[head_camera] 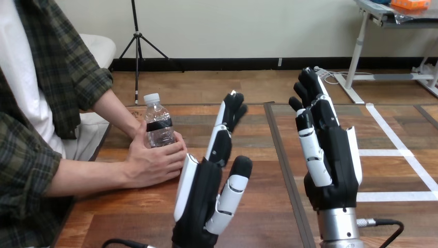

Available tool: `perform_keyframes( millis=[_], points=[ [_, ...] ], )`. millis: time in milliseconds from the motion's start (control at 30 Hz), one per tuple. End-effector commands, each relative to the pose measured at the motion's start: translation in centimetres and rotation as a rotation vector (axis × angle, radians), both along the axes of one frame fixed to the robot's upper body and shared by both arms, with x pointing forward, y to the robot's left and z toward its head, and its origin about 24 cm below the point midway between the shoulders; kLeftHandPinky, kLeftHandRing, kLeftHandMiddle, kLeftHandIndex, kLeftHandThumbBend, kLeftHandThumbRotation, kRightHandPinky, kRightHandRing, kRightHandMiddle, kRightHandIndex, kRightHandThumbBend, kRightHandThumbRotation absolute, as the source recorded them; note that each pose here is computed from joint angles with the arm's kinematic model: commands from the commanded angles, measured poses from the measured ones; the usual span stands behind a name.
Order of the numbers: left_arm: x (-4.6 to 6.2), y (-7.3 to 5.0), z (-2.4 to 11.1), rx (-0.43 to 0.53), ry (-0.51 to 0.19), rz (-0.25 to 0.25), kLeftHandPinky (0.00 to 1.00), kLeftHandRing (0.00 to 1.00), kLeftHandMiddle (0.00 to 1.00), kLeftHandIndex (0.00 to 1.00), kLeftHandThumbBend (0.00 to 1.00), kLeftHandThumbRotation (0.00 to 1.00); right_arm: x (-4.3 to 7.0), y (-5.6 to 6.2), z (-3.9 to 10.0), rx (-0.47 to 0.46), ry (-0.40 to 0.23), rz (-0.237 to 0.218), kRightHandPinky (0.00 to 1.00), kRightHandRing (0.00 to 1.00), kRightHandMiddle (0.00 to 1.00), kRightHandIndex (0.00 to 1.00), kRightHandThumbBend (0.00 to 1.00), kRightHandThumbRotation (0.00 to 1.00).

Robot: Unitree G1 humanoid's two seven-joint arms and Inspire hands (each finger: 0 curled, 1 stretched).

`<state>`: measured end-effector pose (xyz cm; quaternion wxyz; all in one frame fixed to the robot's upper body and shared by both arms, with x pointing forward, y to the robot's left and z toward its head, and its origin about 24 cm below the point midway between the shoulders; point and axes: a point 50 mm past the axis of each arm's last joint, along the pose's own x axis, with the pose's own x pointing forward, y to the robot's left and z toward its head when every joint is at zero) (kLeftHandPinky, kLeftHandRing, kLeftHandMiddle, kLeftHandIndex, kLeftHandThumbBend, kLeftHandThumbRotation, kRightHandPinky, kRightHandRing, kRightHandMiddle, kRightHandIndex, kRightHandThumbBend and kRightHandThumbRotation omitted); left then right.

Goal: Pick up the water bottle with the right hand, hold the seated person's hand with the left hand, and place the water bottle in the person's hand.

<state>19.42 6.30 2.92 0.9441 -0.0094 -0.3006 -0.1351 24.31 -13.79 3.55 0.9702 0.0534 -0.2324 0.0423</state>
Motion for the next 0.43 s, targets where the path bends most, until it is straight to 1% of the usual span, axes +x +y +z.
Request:
perform_keyframes(
  millis=[0,100,400],
  points=[
    [0.42,-0.05,0.24,-0.032,-0.003,0.004,0.92,0.93,0.97,1.0,0.3,1.0,0.46,0.38,1.06,0.02,-0.055,0.003,0.94,0.96,0.96,0.93,0.27,0.64],
    [0.37,-0.06,0.14,-0.037,0.007,0.002,0.9,0.93,0.97,1.0,0.24,1.0,0.37,0.4,1.0,0.02,-0.053,0.002,0.94,0.96,0.96,0.94,0.26,0.63],
    [0.31,-0.1,0.0,-0.06,0.033,0.01,0.89,0.93,0.97,1.0,0.2,1.0,0.22,0.39,0.85,0.024,-0.045,-0.007,0.92,0.95,0.96,0.93,0.25,0.58]
  ],
)
